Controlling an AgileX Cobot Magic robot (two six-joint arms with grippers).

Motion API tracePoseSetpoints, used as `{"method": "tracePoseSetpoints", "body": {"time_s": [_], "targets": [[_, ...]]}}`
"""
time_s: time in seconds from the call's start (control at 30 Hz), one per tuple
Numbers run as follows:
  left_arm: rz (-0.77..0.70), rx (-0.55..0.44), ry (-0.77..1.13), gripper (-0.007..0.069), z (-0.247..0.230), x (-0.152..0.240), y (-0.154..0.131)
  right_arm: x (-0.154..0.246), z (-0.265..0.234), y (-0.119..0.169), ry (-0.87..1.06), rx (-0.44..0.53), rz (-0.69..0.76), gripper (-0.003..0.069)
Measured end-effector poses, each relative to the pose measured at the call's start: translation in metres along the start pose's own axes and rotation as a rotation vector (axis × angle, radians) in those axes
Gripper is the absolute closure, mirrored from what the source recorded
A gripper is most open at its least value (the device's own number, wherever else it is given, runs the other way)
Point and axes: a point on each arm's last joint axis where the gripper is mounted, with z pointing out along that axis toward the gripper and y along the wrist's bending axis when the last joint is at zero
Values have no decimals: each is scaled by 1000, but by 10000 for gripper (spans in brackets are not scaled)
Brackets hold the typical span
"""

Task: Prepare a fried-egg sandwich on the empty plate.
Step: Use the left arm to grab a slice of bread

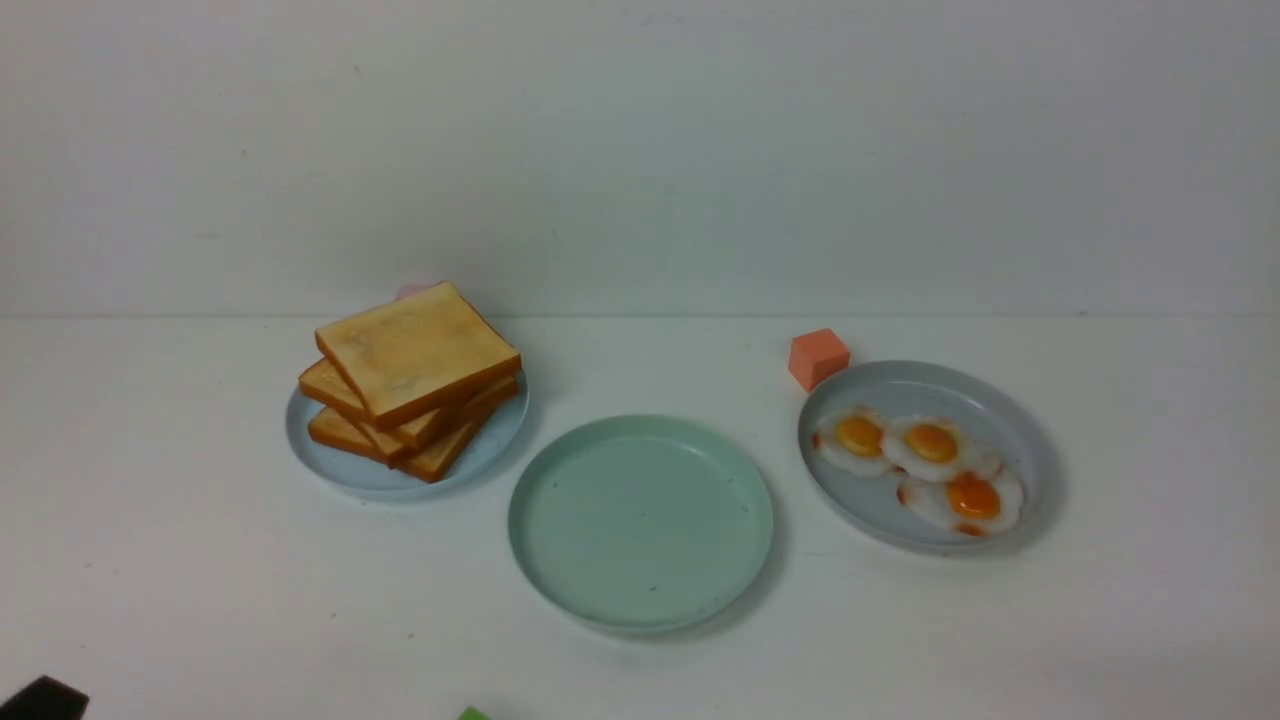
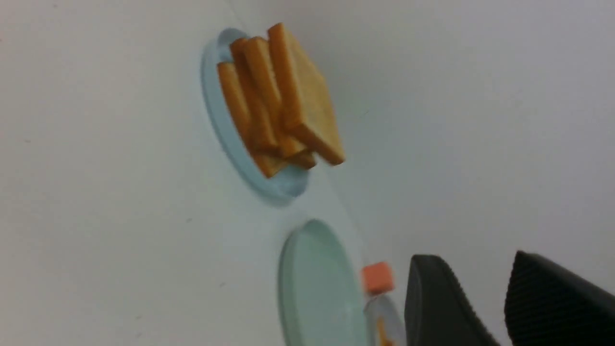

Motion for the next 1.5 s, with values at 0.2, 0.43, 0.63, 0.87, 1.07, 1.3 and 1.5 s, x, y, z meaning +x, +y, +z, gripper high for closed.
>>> {"method": "tracePoseSetpoints", "body": {"time_s": [0.2, 0.43, 0.63, 0.87, 1.07, 1.3, 1.5], "targets": [[119, 75, -46, 456, -5, -12, -24, 0, 0, 0, 0, 0, 0, 420], [575, 121, 83, 611, -10, -26, -81, 0, 0, 0, 0, 0, 0, 420], [734, 66, 477, 638, 25, -19, -112, 0, 0, 0, -7, 1, 0, 420], [749, -92, 797, 638, 86, -7, -134, -10, 0, 2, -131, -49, 281, 420], [853, -129, 879, 638, 131, 4, -129, -24, -3, 2, -264, -105, 581, 420], [1013, -97, 996, 638, 186, 8, -147, -97, -37, 38, 50, -317, 346, 552], [1174, -203, 1162, 638, 247, 13, -144, -169, -55, 56, 389, -418, -21, 668]]}}
